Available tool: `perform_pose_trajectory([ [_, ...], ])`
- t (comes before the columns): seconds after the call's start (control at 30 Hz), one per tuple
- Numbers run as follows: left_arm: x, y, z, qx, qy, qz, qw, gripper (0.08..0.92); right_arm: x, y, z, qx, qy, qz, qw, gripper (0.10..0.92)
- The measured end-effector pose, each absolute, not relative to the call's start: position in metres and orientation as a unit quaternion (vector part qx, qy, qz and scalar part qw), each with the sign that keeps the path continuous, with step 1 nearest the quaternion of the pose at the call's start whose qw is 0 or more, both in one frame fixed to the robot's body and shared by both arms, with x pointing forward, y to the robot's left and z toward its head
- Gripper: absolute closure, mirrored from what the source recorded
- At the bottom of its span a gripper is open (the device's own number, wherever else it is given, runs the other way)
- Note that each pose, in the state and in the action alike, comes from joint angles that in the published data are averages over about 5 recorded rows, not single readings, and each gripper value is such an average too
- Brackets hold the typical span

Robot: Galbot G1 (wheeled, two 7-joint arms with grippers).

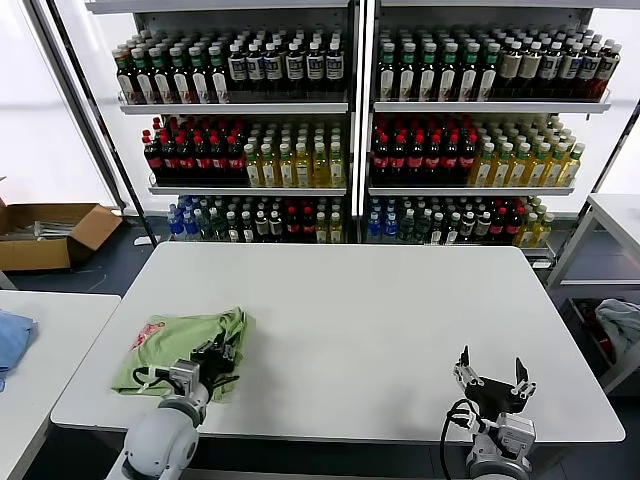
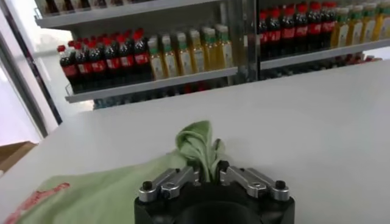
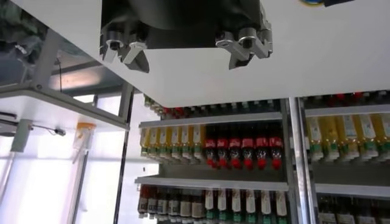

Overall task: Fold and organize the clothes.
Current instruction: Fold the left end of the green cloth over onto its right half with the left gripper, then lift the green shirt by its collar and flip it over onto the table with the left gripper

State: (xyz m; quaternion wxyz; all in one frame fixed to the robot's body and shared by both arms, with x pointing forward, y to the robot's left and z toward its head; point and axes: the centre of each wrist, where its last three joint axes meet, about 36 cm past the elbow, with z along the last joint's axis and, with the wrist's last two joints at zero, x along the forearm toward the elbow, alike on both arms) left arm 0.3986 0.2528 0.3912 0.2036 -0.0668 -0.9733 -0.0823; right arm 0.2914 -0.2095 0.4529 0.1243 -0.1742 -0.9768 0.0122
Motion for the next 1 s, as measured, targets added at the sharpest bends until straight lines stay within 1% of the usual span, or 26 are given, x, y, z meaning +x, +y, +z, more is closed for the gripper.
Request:
perform_pose_trajectory([
  [0.27,0.397,0.235,0.363,-0.076,-0.974,-0.067,0.201,0.493,0.291,-0.212,0.45,-0.17,-0.977,0.017,0.125,0.2],
  [0.37,0.393,0.228,0.358,-0.085,-0.975,-0.051,0.197,0.407,0.292,-0.212,0.447,-0.168,-0.978,0.016,0.126,0.2],
  [0.47,0.389,0.221,0.358,-0.098,-0.977,-0.028,0.188,0.32,0.294,-0.21,0.446,-0.167,-0.978,0.014,0.128,0.2],
  [0.6,0.384,0.213,0.373,-0.122,-0.979,0.02,0.162,0.217,0.297,-0.208,0.444,-0.163,-0.978,0.012,0.13,0.2],
  [0.67,0.382,0.212,0.387,-0.132,-0.98,0.046,0.144,0.189,0.299,-0.207,0.443,-0.16,-0.978,0.012,0.131,0.2],
  [0.8,0.38,0.214,0.418,-0.144,-0.98,0.087,0.107,0.178,0.303,-0.205,0.443,-0.153,-0.98,0.011,0.131,0.2],
  [0.9,0.38,0.224,0.436,-0.139,-0.981,0.099,0.09,0.177,0.307,-0.204,0.445,-0.147,-0.981,0.01,0.129,0.2],
  [1.0,0.384,0.246,0.447,-0.117,-0.985,0.089,0.086,0.177,0.31,-0.202,0.445,-0.142,-0.982,0.01,0.127,0.2],
])
